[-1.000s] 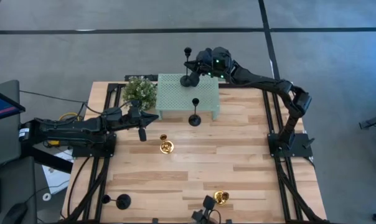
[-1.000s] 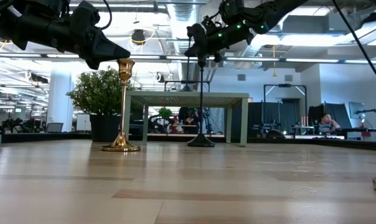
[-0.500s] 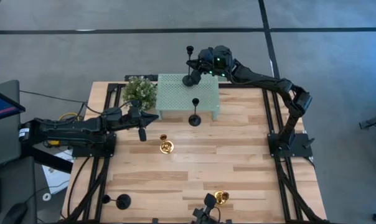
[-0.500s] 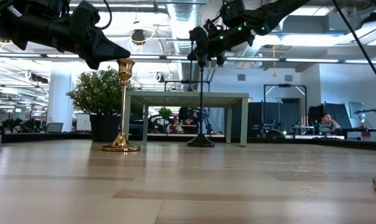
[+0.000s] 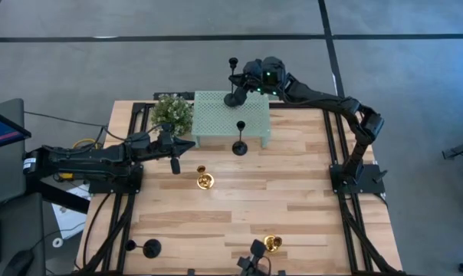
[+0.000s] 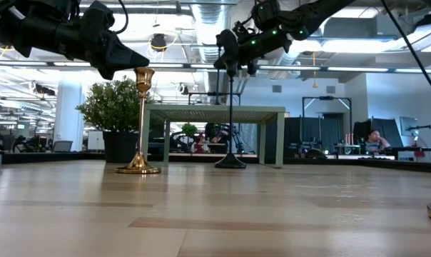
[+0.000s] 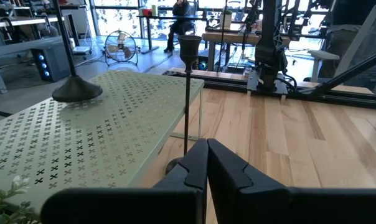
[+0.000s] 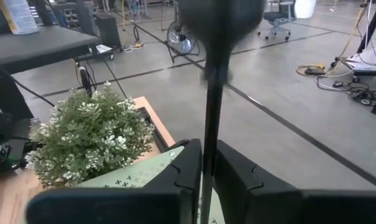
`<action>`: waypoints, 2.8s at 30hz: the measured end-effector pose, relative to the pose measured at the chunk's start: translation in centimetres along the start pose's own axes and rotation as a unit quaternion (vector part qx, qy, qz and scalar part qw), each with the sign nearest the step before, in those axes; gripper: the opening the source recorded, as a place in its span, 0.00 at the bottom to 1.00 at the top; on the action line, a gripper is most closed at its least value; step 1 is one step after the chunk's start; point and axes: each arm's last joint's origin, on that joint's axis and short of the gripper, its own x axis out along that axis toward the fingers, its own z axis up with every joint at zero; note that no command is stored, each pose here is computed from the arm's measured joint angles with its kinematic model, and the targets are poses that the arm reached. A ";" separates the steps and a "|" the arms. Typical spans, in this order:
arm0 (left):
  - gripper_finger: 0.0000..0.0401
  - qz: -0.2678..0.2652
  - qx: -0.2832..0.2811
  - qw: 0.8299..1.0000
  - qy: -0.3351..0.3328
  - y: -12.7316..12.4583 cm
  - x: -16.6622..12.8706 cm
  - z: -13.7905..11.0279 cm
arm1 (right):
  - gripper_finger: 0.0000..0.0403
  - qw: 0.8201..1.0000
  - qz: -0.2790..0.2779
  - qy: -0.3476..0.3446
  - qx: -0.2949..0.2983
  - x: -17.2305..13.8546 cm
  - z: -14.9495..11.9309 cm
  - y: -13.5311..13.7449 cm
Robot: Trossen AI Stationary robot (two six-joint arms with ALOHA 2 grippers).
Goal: Pick & Place candle stick holders
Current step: Put the top right black candle holder on the shelf, then put the top black candle holder on the shelf
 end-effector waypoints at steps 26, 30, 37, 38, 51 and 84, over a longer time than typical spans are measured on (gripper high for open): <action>0.02 0.000 0.000 1.000 0.000 0.0 0.0 0.0 | 0.60 0.999 0.001 0.041 -0.014 -3.5 1.8 0.4; 0.02 0.000 0.000 1.000 0.000 0.0 0.0 0.0 | 0.57 0.997 0.007 0.068 -0.040 -6.1 2.9 1.0; 0.02 0.000 0.000 1.000 0.000 0.0 0.0 0.0 | 0.38 0.991 0.026 0.115 -0.066 -11.0 4.2 2.6; 0.02 0.000 0.000 1.000 0.000 0.0 0.0 0.0 | 0.34 0.991 0.029 0.114 -0.069 -11.7 4.5 2.8; 0.02 0.000 0.002 1.000 0.000 0.0 0.0 0.0 | 0.01 0.985 0.021 0.135 -0.103 -18.8 5.8 6.0; 0.02 0.001 0.004 1.000 -0.002 0.0 0.0 0.0 | 0.00 0.999 0.012 0.045 0.006 -22.4 -12.5 9.2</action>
